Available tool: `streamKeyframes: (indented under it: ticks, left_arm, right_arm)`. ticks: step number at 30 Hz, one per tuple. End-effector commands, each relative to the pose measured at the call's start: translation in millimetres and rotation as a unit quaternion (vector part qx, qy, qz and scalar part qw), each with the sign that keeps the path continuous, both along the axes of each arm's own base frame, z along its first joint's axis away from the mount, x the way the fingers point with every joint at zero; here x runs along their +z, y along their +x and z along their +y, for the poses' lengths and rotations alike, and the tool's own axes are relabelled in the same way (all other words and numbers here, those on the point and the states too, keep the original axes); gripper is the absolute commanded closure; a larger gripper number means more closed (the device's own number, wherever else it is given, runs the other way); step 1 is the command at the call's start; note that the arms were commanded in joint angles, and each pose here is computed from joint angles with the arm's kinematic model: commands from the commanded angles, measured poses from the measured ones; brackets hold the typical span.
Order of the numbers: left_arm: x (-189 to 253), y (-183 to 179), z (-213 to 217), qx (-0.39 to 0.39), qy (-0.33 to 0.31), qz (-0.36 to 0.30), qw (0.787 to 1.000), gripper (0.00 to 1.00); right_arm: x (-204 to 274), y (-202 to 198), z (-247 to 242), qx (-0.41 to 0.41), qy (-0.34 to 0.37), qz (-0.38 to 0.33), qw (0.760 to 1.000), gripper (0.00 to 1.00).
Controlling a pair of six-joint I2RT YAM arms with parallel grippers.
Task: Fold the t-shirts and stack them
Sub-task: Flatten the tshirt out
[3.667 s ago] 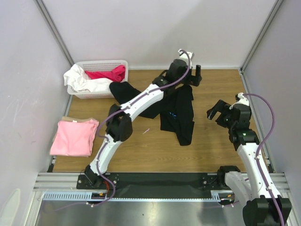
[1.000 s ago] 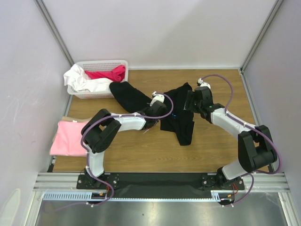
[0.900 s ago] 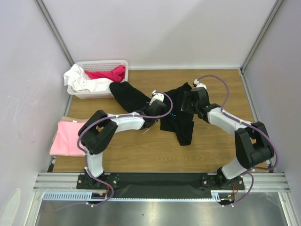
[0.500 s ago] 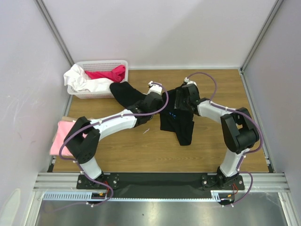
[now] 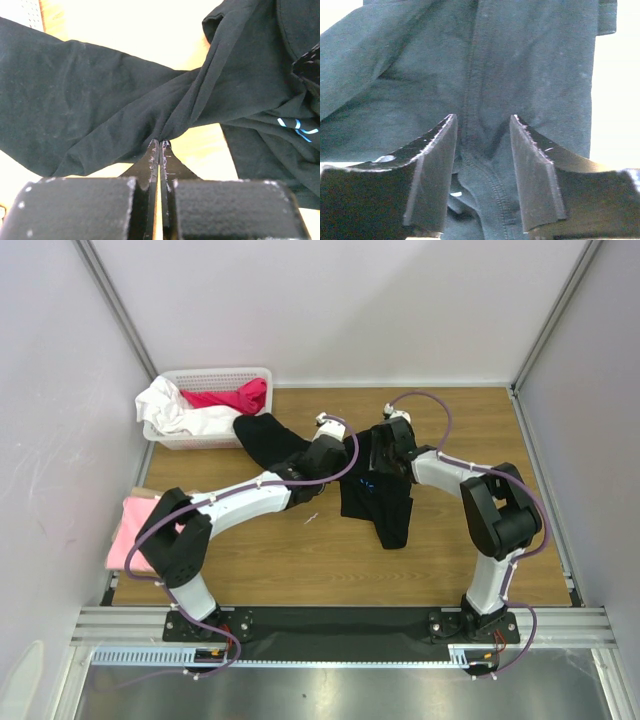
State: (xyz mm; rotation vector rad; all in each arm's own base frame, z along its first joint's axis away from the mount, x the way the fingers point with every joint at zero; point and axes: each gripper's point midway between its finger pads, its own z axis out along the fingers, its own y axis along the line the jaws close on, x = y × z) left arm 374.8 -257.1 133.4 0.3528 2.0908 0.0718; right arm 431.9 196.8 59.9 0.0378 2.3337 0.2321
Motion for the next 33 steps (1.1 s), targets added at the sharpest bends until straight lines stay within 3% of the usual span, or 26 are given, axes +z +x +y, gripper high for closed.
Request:
streamKeyframes:
  ticks: [1, 5, 9, 14, 25, 33]
  left_arm:
    - [37.7, 6.3, 4.8, 0.012, -0.013, -0.038, 0.999, 1.00]
    - [36.4, 6.4, 9.9, 0.018, -0.010, -0.041, 0.999, 1.00]
    - [36.4, 6.1, 13.8, 0.022, -0.009, -0.041, 0.999, 1.00]
    - [40.5, 6.6, 18.3, 0.026, -0.007, -0.047, 0.999, 1.00]
    - [65.3, 5.0, 37.5, 0.025, 0.034, -0.065, 0.997, 1.00]
    - [86.5, 17.6, 39.0, 0.007, 0.096, -0.089, 0.991, 1.00]
  right_arm:
    - [3.1, 8.1, 0.5, -0.003, -0.015, -0.010, 1.000, 0.52]
    - [-4.0, 4.2, -2.0, -0.002, -0.020, 0.000, 1.000, 0.63]
    - [-7.6, 1.6, -4.0, 0.000, -0.027, 0.005, 1.000, 0.66]
    - [-4.6, 4.1, -8.4, -0.005, -0.035, 0.005, 0.999, 1.00]
    - [48.9, 16.9, -83.4, -0.082, -0.040, -0.035, 0.995, 1.00]
    - [49.7, 19.7, -151.5, -0.144, -0.041, -0.037, 0.988, 1.00]
